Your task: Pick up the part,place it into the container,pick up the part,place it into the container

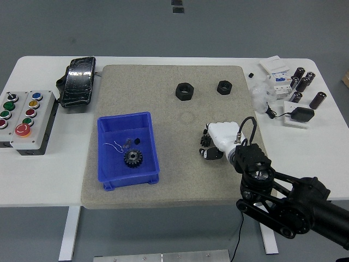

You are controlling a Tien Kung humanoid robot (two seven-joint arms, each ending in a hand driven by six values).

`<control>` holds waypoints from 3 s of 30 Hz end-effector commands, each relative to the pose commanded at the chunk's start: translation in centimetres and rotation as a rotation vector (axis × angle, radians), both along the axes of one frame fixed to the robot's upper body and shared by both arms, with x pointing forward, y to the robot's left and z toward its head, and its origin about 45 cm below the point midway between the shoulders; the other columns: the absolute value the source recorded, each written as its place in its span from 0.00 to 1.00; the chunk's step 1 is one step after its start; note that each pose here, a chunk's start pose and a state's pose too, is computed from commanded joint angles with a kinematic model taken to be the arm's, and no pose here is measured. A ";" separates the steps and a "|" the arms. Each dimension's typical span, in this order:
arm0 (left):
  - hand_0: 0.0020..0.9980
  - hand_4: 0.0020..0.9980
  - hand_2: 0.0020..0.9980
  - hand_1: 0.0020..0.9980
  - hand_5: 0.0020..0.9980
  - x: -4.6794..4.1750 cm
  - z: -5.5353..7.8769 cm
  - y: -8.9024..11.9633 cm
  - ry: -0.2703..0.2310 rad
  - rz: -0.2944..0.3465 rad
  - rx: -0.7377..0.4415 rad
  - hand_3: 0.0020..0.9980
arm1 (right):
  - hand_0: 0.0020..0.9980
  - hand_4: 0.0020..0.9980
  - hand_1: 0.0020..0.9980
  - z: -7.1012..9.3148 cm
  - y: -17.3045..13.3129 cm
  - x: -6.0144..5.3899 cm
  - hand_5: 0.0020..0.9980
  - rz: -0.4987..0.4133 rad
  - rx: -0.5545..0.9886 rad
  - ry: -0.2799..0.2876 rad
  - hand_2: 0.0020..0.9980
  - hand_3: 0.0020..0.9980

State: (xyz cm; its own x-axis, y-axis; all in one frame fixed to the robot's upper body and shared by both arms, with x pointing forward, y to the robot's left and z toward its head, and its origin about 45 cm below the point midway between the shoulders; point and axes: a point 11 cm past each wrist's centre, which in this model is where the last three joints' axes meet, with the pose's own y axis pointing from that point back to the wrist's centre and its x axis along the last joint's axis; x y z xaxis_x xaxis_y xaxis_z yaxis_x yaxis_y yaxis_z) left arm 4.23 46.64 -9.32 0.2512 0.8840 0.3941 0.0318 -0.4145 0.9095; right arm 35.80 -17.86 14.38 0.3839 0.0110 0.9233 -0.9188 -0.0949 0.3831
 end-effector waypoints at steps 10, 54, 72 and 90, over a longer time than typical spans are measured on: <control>0.66 0.67 0.56 0.61 0.30 0.03 0.0 -0.1 0.000 -0.001 -0.001 0.61 | 0.54 0.23 0.54 -0.3 0.3 -0.2 0.07 0.006 0.036 -0.002 0.31 0.43; 0.66 0.67 0.56 0.61 0.31 -0.12 0.0 -0.1 0.010 0.005 -0.005 0.61 | 0.59 0.30 0.55 6.5 16.5 -3.7 0.05 0.501 0.219 -0.092 0.26 0.72; 0.66 0.66 0.56 0.61 0.31 -0.21 0.0 0.0 0.009 0.007 -0.003 0.61 | 0.57 0.43 0.57 6.8 15.3 -2.5 0.21 0.454 0.178 -0.098 0.27 0.74; 0.66 0.64 0.56 0.61 0.32 -0.67 0.0 0.1 0.011 0.005 0.003 0.61 | 0.67 0.76 0.76 10.6 5.0 2.2 0.35 0.121 0.599 -0.275 0.81 0.83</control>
